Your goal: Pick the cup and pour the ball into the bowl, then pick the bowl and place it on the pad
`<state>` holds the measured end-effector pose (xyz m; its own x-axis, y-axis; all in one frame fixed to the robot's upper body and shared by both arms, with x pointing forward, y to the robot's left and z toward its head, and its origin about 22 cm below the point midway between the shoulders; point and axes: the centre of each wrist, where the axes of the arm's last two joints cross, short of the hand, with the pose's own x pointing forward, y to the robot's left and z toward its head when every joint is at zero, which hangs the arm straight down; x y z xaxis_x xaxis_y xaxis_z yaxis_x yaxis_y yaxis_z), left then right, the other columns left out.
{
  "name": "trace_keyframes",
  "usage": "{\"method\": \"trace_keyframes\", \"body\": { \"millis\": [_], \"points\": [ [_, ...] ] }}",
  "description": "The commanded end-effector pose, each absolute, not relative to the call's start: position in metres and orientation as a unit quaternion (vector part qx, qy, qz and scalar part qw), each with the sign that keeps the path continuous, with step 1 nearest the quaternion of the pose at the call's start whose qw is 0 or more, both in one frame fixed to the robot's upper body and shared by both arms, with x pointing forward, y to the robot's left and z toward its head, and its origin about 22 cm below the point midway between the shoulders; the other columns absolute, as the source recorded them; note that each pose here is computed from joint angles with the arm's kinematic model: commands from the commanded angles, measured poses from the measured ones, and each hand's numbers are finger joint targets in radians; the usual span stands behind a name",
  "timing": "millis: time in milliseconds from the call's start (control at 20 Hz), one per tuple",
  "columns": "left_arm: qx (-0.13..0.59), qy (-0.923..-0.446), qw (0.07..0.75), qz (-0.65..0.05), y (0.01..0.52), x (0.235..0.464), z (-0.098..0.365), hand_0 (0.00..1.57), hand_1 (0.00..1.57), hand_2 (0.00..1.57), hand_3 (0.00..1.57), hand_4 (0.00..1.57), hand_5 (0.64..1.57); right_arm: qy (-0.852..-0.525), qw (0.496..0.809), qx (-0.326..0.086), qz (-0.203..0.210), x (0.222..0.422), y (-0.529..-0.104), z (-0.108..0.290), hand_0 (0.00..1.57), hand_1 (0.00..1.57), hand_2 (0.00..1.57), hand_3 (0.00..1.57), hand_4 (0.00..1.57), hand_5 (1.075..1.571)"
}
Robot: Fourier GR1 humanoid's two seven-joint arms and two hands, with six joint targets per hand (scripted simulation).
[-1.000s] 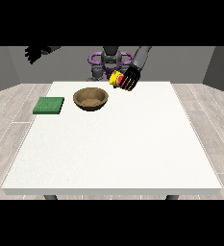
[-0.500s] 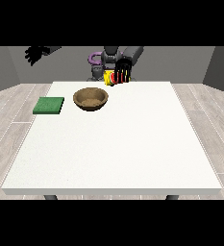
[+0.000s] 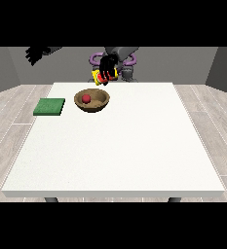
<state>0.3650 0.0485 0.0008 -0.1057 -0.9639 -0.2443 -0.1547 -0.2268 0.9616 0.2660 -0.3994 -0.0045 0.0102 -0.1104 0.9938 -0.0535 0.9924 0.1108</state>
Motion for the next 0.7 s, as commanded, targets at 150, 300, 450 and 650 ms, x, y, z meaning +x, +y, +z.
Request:
{"method": "trace_keyframes", "body": {
  "millis": [150, 300, 450, 650],
  "points": [
    [0.550, -0.476, 0.302, -0.616, 0.014, 0.341, 0.022, 0.00, 0.00, 1.24, 1.52, 0.90, 1.570, -0.698, 0.714, 0.051, -0.027, 0.263, -0.406, -0.013, 0.00, 0.00, 0.00, 0.00, 0.69, 1.563],
    [0.549, -0.522, 0.350, -0.552, 0.044, 0.363, 0.041, 0.00, 0.00, 1.15, 1.44, 0.90, 1.571, -0.706, 0.706, 0.038, -0.037, 0.261, -0.404, -0.012, 0.00, 0.00, 0.00, 0.00, 0.69, 1.563],
    [0.509, -0.569, 0.406, -0.501, 0.061, 0.354, 0.025, 0.00, 0.00, 1.57, 1.17, 1.03, 1.563, -0.706, 0.706, 0.028, -0.049, 0.264, -0.395, -0.015, 0.00, 0.00, 0.00, 0.00, 0.69, 1.563],
    [0.450, -0.654, 0.484, -0.368, 0.100, 0.360, 0.033, 1.02, 1.02, 1.55, 1.22, 1.23, 1.563, -0.706, 0.705, 0.035, -0.061, 0.265, -0.389, -0.016, 0.00, 0.00, 0.00, 0.00, 0.71, 1.570]
  ]
}}
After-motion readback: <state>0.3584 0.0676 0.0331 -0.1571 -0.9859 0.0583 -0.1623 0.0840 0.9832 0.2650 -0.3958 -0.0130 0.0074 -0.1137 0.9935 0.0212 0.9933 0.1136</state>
